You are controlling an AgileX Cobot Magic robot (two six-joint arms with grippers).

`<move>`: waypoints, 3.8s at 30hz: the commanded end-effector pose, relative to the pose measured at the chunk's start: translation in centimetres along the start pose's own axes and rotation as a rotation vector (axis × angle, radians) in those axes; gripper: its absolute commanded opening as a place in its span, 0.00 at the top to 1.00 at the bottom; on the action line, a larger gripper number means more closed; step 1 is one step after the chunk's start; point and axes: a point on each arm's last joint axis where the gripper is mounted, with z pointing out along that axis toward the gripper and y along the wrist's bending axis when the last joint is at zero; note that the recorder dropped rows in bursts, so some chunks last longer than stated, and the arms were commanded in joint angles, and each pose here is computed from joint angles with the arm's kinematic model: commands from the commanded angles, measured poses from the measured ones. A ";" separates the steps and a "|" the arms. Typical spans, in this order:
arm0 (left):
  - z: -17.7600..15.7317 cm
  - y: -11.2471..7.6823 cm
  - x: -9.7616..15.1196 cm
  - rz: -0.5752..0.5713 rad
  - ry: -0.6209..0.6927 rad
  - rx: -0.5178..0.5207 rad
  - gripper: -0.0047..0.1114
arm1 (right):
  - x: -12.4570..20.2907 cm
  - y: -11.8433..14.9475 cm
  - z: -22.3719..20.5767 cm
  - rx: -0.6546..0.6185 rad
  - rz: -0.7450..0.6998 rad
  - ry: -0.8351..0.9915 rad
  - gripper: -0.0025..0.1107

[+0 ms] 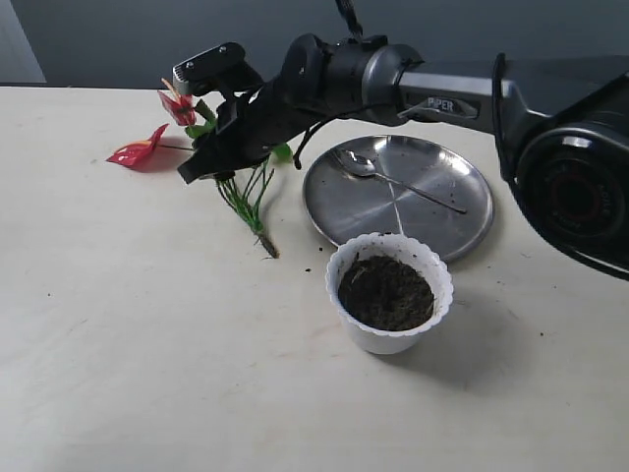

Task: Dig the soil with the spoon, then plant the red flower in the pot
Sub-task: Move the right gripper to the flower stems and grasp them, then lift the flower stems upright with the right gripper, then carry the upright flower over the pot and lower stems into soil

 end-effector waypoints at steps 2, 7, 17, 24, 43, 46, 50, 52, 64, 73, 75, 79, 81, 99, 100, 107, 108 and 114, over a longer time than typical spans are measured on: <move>0.0 0.0 0.0 0.001 -0.002 0.001 0.96 | -0.5 -0.6 0.2 0.044 0.023 -0.055 0.54; 0.0 0.0 0.0 0.001 -0.002 0.001 0.96 | 1.2 -0.9 2.1 0.037 0.053 -0.008 0.54; 0.0 0.0 0.0 0.001 -0.002 0.001 0.96 | 0.6 -0.3 1.4 -0.009 0.122 -0.020 0.98; 0.0 0.0 0.0 0.001 -0.002 0.001 0.96 | -6.1 2.4 -7.9 -0.026 0.025 -0.223 0.98; 0.0 0.0 0.0 0.001 -0.002 0.001 0.96 | 6.8 8.0 -31.7 0.288 -0.033 -0.582 0.98; 0.0 0.0 0.0 0.001 -0.002 0.001 0.96 | 8.7 8.8 -34.0 0.251 0.054 -0.645 0.98; 0.0 0.0 0.0 0.001 -0.002 0.001 0.96 | 12.1 9.7 -34.2 0.179 0.136 -0.641 0.98; 0.0 0.0 0.0 0.001 -0.002 0.001 0.96 | 13.7 10.1 -33.6 0.167 0.040 -0.602 0.98; 0.0 0.0 0.0 0.001 -0.002 0.001 0.96 | 11.0 7.7 -37.2 0.471 0.145 -0.693 0.98; 0.0 0.0 0.0 0.001 -0.002 0.001 0.96 | 10.1 6.7 -37.7 0.593 0.126 -0.680 0.98; 0.0 0.0 0.0 0.001 -0.002 0.001 0.96 | 9.9 6.7 -37.7 0.616 0.067 -0.675 0.98; 0.0 0.0 0.0 0.001 -0.002 0.001 0.96 | 9.8 6.5 -37.8 0.668 0.015 -0.670 0.98; 0.0 0.0 0.0 0.001 -0.002 0.001 0.96 | 9.9 6.4 -37.9 0.683 0.009 -0.668 0.98; 0.0 0.0 0.0 0.008 -0.003 -0.001 0.96 | 14.0 7.8 -35.2 0.448 0.019 -1.100 0.98; 0.0 0.0 0.0 0.008 -0.003 -0.001 0.96 | 15.0 7.7 -35.1 0.465 0.037 -1.134 0.98; 0.0 0.0 0.0 0.008 -0.003 -0.001 0.96 | 19.5 8.1 -34.0 0.489 -0.015 -1.309 0.98; 0.0 0.0 0.0 0.008 -0.003 -0.001 0.96 | 19.6 8.3 -33.4 0.463 -0.053 -1.279 0.98; 0.0 0.0 0.0 0.008 -0.003 -0.001 0.96 | 20.9 8.1 -29.6 0.411 -0.093 -1.068 0.98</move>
